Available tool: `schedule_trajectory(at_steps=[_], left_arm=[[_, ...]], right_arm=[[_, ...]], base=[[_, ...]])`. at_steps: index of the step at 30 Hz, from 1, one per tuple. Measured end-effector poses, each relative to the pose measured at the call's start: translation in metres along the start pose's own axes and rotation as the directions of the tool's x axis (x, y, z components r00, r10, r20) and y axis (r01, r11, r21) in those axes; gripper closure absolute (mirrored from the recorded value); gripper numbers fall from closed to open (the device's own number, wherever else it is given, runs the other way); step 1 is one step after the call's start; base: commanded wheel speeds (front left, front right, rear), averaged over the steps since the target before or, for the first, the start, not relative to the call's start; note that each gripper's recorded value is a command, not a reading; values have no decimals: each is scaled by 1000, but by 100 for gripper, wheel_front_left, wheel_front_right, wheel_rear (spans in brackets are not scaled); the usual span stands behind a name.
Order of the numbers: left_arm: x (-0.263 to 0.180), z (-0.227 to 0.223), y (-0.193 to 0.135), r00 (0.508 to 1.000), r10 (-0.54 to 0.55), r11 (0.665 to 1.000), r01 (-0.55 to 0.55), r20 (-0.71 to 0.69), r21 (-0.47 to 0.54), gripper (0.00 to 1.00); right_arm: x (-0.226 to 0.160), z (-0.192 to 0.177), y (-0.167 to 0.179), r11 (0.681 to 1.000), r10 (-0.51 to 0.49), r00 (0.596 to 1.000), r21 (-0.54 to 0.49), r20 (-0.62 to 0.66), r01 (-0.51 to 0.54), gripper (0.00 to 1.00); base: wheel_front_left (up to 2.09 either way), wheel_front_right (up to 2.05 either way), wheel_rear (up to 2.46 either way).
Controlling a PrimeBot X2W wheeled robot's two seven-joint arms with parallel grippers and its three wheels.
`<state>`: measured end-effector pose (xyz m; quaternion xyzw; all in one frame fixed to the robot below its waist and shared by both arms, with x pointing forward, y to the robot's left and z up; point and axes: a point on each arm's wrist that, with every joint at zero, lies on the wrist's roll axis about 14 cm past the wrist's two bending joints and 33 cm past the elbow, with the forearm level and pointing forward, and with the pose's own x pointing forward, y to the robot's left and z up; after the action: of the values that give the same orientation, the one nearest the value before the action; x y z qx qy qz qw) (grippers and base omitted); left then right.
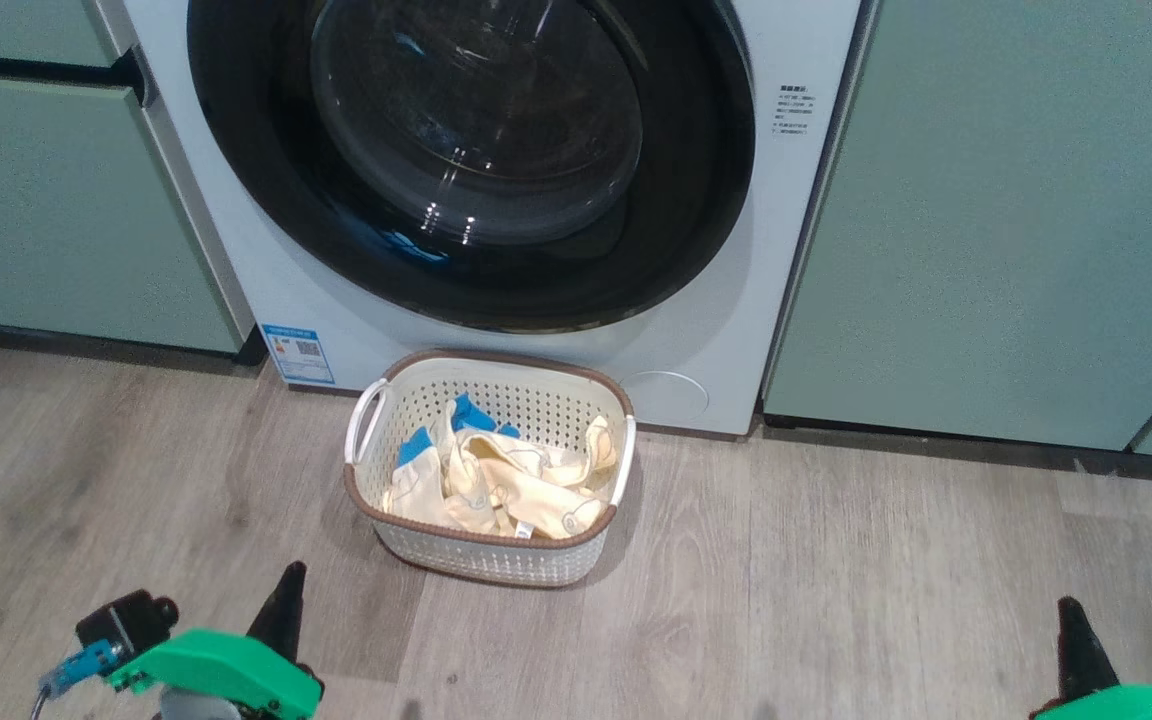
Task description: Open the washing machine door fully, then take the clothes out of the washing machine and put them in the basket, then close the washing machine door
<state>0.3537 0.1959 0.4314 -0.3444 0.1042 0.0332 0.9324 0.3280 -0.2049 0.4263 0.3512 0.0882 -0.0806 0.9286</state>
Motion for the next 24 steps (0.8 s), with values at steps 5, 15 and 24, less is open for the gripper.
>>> schedule_trajectory(at_steps=[5, 15, 24], left_arm=[[0, 2, 1, 1000, 8, 998, -7, 6, -55, 100], [2, 3, -4, 1000, 4, 987, -3, 7, -163, 100], [5, 7, -9, 1000, -4, 967, 8, 15, -256, 100]], right_arm=[[5, 5, 4, 999, 8, 1000, 54, 12, -8, 100], [7, 7, 5, 987, 5, 1000, 159, 4, -5, 100], [9, 8, 7, 968, 8, 1000, 251, -2, -8, 100]], base=[[0, 0, 0], [0, 0, 0], [0, 0, 0]])
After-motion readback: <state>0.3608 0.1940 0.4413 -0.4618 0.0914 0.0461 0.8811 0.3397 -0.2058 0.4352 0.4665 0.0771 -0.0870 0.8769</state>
